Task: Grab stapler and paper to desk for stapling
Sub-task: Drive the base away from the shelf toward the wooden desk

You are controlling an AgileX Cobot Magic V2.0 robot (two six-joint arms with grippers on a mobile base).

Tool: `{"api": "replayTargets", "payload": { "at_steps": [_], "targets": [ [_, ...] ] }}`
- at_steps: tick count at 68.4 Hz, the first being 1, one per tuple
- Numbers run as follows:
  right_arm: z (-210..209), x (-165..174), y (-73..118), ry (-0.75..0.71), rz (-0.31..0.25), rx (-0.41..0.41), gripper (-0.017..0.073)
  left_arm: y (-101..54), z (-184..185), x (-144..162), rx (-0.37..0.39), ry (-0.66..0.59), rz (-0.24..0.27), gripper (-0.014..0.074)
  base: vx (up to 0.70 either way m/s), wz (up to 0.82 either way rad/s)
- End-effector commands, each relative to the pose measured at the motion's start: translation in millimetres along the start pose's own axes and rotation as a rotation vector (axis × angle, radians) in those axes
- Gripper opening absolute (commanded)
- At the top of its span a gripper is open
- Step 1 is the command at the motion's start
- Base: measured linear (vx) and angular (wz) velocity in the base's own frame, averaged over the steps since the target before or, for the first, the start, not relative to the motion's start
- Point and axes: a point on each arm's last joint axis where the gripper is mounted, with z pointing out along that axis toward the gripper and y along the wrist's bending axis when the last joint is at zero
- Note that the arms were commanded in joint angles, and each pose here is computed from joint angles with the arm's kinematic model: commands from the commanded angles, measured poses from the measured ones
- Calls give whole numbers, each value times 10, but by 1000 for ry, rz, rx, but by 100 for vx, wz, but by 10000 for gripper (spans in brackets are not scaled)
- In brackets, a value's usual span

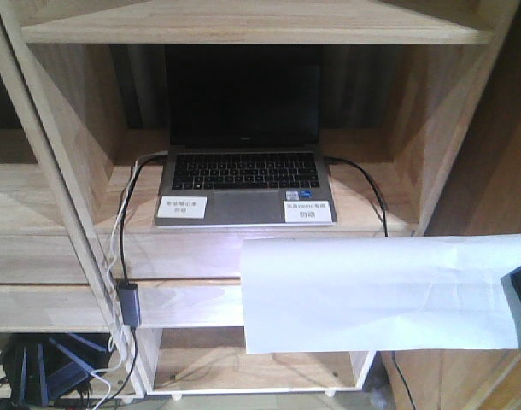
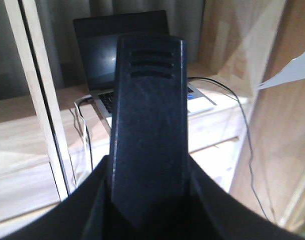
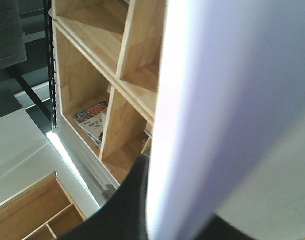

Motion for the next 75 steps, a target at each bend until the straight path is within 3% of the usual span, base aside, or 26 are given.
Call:
{"api": "replayTargets", "payload": {
  "at_steps": [1, 33, 75],
  "targets": [
    [-47, 6, 53, -28, 4, -86, -4, -8, -31, -177, 14, -126, -5, -6, -18, -4],
    [-49, 84, 63, 56, -26, -98, -4, -8, -31, -177, 16, -126, -5, -6, -13, 13],
    [-57, 158, 67, 137, -54, -106, -4, -8, -31, -177, 16, -126, -5, -6, -1, 67]
  ]
}}
